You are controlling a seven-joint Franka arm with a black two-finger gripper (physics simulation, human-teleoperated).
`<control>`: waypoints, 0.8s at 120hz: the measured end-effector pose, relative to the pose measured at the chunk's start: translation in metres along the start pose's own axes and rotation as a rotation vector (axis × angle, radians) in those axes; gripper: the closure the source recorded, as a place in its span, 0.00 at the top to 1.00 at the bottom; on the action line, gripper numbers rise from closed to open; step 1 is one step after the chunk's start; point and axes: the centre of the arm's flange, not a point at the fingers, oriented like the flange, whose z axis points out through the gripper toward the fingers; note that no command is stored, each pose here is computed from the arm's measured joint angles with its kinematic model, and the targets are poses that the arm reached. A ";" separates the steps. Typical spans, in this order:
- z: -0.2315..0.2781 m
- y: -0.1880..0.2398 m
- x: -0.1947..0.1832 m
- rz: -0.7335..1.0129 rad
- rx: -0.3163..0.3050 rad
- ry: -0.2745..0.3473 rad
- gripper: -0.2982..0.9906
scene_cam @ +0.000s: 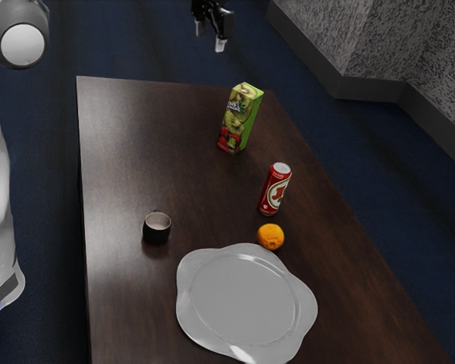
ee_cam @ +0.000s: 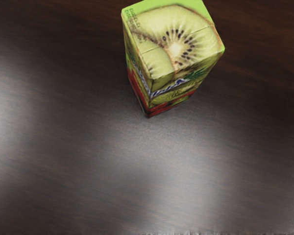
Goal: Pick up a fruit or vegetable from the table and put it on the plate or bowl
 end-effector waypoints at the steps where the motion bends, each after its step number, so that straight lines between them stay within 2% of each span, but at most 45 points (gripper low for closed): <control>1: 0.000 0.000 0.000 0.001 -0.001 0.000 0.76; 24: 0.002 0.000 -0.001 0.001 -0.048 -0.013 0.75; 31: -0.118 0.008 -0.023 0.018 0.008 0.212 0.76; 35: -0.143 0.032 -0.030 0.063 0.030 0.252 0.76; 45: -0.110 0.121 0.000 0.218 0.053 0.178 0.75; 53: -0.098 0.187 -0.001 0.340 0.048 0.150 0.75; 59: -0.084 0.218 0.000 0.393 0.049 0.125 0.75; 74: -0.029 0.245 0.032 0.424 0.063 0.059 0.75; 82: 0.020 0.265 0.042 0.457 0.063 -0.008 0.75; 90: 0.058 0.261 0.047 0.465 0.025 -0.059 0.75; 96: 0.069 0.253 0.048 0.465 -0.009 -0.069 0.75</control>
